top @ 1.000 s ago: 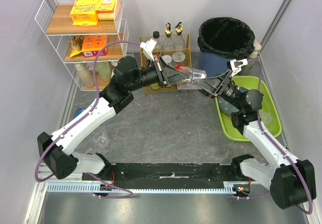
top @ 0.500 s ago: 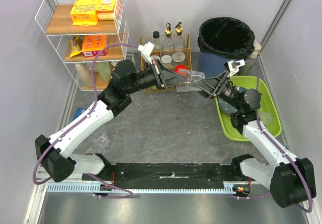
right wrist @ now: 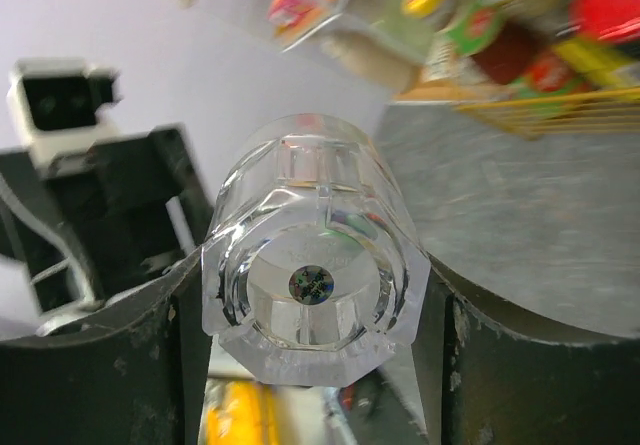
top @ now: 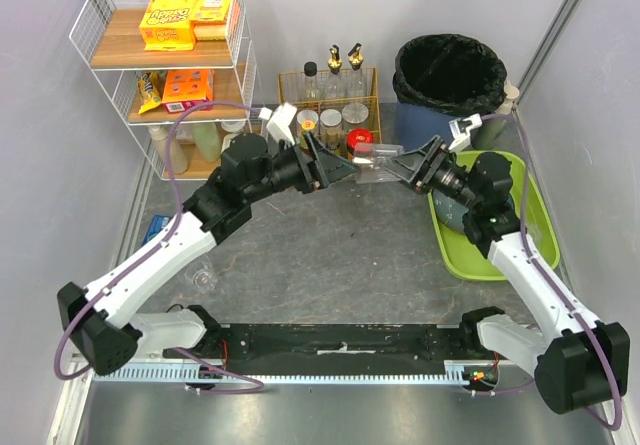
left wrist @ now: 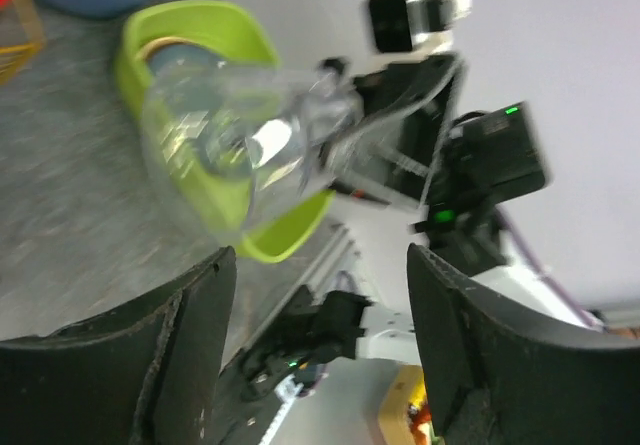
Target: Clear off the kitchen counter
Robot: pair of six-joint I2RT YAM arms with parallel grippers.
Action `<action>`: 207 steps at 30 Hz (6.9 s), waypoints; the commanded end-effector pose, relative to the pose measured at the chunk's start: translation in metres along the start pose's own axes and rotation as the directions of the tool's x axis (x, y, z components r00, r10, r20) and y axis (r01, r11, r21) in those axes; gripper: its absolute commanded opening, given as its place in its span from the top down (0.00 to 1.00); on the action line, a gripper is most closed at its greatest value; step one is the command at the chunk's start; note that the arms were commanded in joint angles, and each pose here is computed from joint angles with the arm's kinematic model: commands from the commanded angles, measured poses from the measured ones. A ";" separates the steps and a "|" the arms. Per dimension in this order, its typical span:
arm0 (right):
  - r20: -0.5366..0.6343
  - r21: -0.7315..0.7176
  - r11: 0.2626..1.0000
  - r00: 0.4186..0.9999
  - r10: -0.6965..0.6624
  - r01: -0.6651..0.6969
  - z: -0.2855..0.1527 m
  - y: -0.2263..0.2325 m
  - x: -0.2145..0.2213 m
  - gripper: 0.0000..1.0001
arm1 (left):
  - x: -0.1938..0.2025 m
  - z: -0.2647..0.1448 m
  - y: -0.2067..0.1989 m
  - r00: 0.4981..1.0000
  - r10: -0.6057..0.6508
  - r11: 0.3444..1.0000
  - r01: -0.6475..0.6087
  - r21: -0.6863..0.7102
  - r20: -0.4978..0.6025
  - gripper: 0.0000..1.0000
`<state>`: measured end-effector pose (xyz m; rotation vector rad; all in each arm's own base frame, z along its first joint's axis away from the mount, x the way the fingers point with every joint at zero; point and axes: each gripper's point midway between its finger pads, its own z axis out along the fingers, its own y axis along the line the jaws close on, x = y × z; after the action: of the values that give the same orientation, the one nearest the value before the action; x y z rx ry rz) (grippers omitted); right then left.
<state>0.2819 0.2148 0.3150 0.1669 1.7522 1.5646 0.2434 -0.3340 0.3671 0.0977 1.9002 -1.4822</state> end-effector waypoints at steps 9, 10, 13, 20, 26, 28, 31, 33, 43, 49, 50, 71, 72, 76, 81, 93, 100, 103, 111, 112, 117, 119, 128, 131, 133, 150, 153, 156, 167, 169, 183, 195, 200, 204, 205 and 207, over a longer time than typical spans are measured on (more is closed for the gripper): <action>0.113 0.908 0.414 0.906 -0.408 0.073 -0.146 -0.144 -0.086 0.78 | 0.013 -0.077 0.119 0.979 0.197 0.840 -0.138 -0.524 0.058 0.23; 0.110 0.933 0.355 0.900 -0.422 0.053 -0.160 -0.150 -0.085 0.79 | 0.015 -0.077 0.120 0.978 0.201 0.839 -0.146 -0.523 0.049 0.23; 0.106 0.974 0.224 0.882 -0.459 0.000 -0.197 -0.155 -0.085 0.80 | 0.020 -0.075 0.125 0.979 0.204 0.833 -0.166 -0.528 0.013 0.23; 0.046 0.996 0.092 0.883 -0.466 -0.003 -0.232 -0.162 -0.077 0.81 | 0.036 -0.066 0.136 0.985 0.167 0.832 -0.168 -0.528 -0.050 0.23; -0.001 0.994 0.103 0.938 -0.347 0.040 -0.233 -0.186 -0.042 0.82 | 0.042 -0.065 0.146 0.986 0.153 0.823 -0.165 -0.544 -0.068 0.24; -0.007 0.993 0.113 0.949 -0.317 0.045 -0.234 -0.191 -0.031 0.82 | 0.044 -0.065 0.148 0.986 0.153 0.821 -0.167 -0.546 -0.072 0.24; 0.011 0.989 0.146 0.955 -0.297 0.034 -0.232 -0.184 -0.025 0.82 | 0.046 -0.064 0.152 0.985 0.154 0.817 -0.172 -0.551 -0.079 0.24; 0.048 0.990 0.139 0.959 -0.280 -0.009 -0.238 -0.182 -0.025 0.82 | 0.045 -0.061 0.152 0.985 0.154 0.820 -0.173 -0.545 -0.081 0.24; 0.101 0.992 0.086 0.986 -0.131 -0.090 -0.246 -0.207 0.010 0.85 | 0.040 -0.052 0.157 0.984 0.163 0.829 -0.175 -0.531 -0.070 0.24; 0.090 0.996 0.004 0.988 -0.122 -0.090 -0.257 -0.211 0.007 0.84 | 0.032 -0.049 0.162 0.985 0.170 0.838 -0.164 -0.520 -0.037 0.24; 0.088 0.996 -0.022 0.988 -0.128 -0.092 -0.261 -0.213 0.005 0.84 | 0.031 -0.048 0.163 0.984 0.173 0.837 -0.166 -0.521 -0.035 0.24; 0.115 0.950 -0.257 0.965 -0.237 -0.177 -0.307 -0.249 -0.041 0.69 | -0.010 -0.065 0.142 0.970 0.242 0.837 -0.188 -0.514 0.040 0.25; 0.122 0.951 -0.251 0.964 -0.234 -0.181 -0.308 -0.250 -0.040 0.66 | -0.010 -0.066 0.140 0.969 0.243 0.837 -0.188 -0.513 0.043 0.25; 0.132 0.955 -0.233 0.966 -0.224 -0.184 -0.307 -0.252 -0.036 0.39 | -0.014 -0.074 0.142 0.967 0.247 0.820 -0.177 -0.544 0.057 0.25; 0.134 0.962 -0.208 0.968 -0.211 -0.178 -0.302 -0.252 -0.036 0.02 | -0.016 -0.084 0.144 0.967 0.252 0.794 -0.178 -0.581 0.047 0.24; 0.133 0.987 -0.049 0.942 -0.309 -0.156 -0.278 -0.203 -0.075 0.02 | -0.014 -0.130 0.152 0.970 0.243 0.674 -0.172 -0.718 -0.004 0.20; 0.066 0.902 0.411 0.902 -0.427 0.129 -0.193 -0.148 -0.100 0.02 | 0.003 -0.188 0.177 0.984 0.174 0.466 -0.114 -0.877 -0.035 0.19; 0.023 0.836 0.512 0.921 -0.388 0.195 -0.170 -0.145 -0.093 0.02 | 0.011 -0.210 0.188 0.987 0.161 0.388 -0.084 -0.918 -0.022 0.19; -0.030 0.726 0.636 0.937 -0.349 0.260 -0.138 -0.132 -0.073 0.02 | 0.017 -0.242 0.222 0.983 0.172 0.182 0.029 -0.983 0.061 0.19; -0.014 0.738 0.631 0.939 -0.343 0.241 -0.139 -0.134 -0.074 0.03 | 0.015 -0.243 0.225 0.981 0.183 0.167 0.039 -0.985 0.070 0.19; -0.021 0.758 0.618 0.954 -0.299 0.210 -0.140 -0.148 -0.067 0.04 | 0.011 -0.250 0.245 0.970 0.203 0.074 0.119 -0.990 0.132 0.18; -0.026 0.761 0.615 0.957 -0.289 0.207 -0.141 -0.150 -0.064 0.04 | 0.013 -0.255 0.255 0.966 0.203 0.047 0.155 -0.987 0.161 0.18; -0.031 0.762 0.616 0.962 -0.271 0.198 -0.141 -0.156 -0.059 0.04 | 0.024 -0.285 0.291 0.930 0.207 -0.050 0.319 -0.947 0.302 0.27; -0.033 0.769 0.608 0.963 -0.269 0.197 -0.143 -0.158 -0.058 0.05 | 0.035 -0.289 0.302 0.929 0.187 -0.078 0.339 -0.938 0.320 0.28; -0.037 0.772 0.605 0.964 -0.264 0.195 -0.144 -0.161 -0.056 0.05 | 0.043 -0.291 0.308 0.928 0.165 -0.096 0.351 -0.931 0.333 0.29; -0.064 0.808 0.552 0.962 -0.267 0.207 -0.154 -0.168 -0.056 0.02 | 0.055 -0.271 0.322 0.936 0.084 -0.024 0.345 -0.938 0.342 0.96; -0.089 0.813 0.536 0.959 -0.268 0.226 -0.155 -0.168 -0.057 0.02 | 0.045 -0.253 0.311 0.948 0.055 0.067 0.310 -0.948 0.314 0.98; -0.118 0.788 0.557 0.952 -0.281 0.262 -0.151 -0.163 -0.054 0.02 | 0.034 -0.218 0.289 0.962 -0.001 0.253 0.263 -0.931 0.272 0.98; -0.159 0.573 0.756 0.948 -0.277 0.317 -0.103 -0.132 -0.038 0.02 | 0.019 -0.110 0.174 0.998 -0.061 0.774 0.045 -0.632 -0.004 0.98; -0.174 0.536 0.778 0.944 -0.279 0.329 -0.093 -0.125 -0.033 0.02 | 0.021 -0.096 0.148 0.996 -0.076 0.851 0.045 -0.523 -0.038 0.98; -0.101 0.015 0.966 0.961 -0.256 0.259 -0.014 -0.009 0.019 0.02 | -0.005 -0.058 0.035 0.993 -0.117 0.991 0.115 -0.071 -0.015 0.98; -0.139 -0.163 0.968 0.967 -0.213 0.190 0.029 0.028 0.070 0.02 | -0.007 -0.050 -0.017 0.998 -0.060 0.986 0.064 0.153 -0.028 0.98; -0.125 -0.250 0.960 0.979 -0.160 0.125 0.029 0.043 0.081 0.02 | -0.010 -0.057 -0.030 1.000 -0.019 0.978 0.020 0.209 -0.005 0.98; -0.104 -0.315 0.945 0.987 -0.124 0.086 0.027 0.057 0.083 0.02 | -0.011 -0.063 -0.040 1.000 -0.010 0.966 0.007 0.258 0.012 0.98; -0.095 -0.328 0.941 0.988 -0.120 0.082 0.026 0.060 0.082 0.02 | -0.011 -0.063 -0.040 1.000 -0.011 0.966 0.008 0.258 0.010 0.98; -0.068 -0.345 0.935 0.991 -0.117 0.087 0.023 0.066 0.078 0.02 | -0.009 -0.063 -0.040 1.000 -0.012 0.966 0.012 0.260 0.002 0.98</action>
<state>0.2200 0.2985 0.3043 -0.1771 1.6769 1.7365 0.2194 -0.2911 0.3759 0.1261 1.8299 -1.6394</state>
